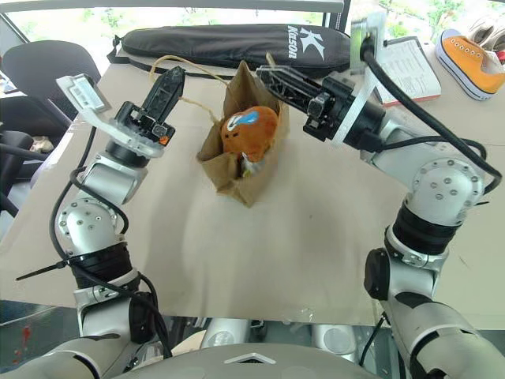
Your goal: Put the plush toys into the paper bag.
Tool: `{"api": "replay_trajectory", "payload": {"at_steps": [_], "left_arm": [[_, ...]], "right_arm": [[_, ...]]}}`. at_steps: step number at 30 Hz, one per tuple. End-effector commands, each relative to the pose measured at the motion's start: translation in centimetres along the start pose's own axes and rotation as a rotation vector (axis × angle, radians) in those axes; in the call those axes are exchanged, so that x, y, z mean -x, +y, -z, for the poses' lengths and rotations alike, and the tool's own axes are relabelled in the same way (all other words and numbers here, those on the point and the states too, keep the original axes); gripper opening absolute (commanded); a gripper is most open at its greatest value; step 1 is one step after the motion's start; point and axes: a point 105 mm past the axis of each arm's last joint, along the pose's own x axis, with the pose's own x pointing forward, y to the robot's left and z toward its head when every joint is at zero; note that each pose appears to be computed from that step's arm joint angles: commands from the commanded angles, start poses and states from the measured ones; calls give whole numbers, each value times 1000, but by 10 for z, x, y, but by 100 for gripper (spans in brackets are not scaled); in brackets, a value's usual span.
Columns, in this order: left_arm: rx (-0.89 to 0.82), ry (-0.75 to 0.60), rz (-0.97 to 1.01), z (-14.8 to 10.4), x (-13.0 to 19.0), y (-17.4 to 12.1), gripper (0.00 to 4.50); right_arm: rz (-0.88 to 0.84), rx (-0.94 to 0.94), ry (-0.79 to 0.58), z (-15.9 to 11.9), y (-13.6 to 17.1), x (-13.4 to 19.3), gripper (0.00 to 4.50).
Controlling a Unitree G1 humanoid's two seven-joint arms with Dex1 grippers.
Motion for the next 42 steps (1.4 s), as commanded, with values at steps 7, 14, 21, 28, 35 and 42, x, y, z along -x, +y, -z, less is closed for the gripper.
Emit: {"api": "replay_trajectory", "payload": {"at_steps": [7,14,21,28,35,42], "left_arm": [[-16,-112,-26,-43,-11,24,0],[-34,-59,18,-39,-21,26,0],[-238,178,63,-1,-31,34,0],[-301,280,224,4,-37,17,35],[-276,399,265,2,-2,9,303],[-332,527,286,40,26,-1,450]], "right_arm": [[160,81,-107,-46,-18,19,5],[158,56,-117,-40,-16,15,5],[183,69,-30,-10,-23,13,5],[129,142,-32,-21,-10,25,191],[115,321,206,-14,11,73,343],[214,423,348,14,-10,87,216]]}}
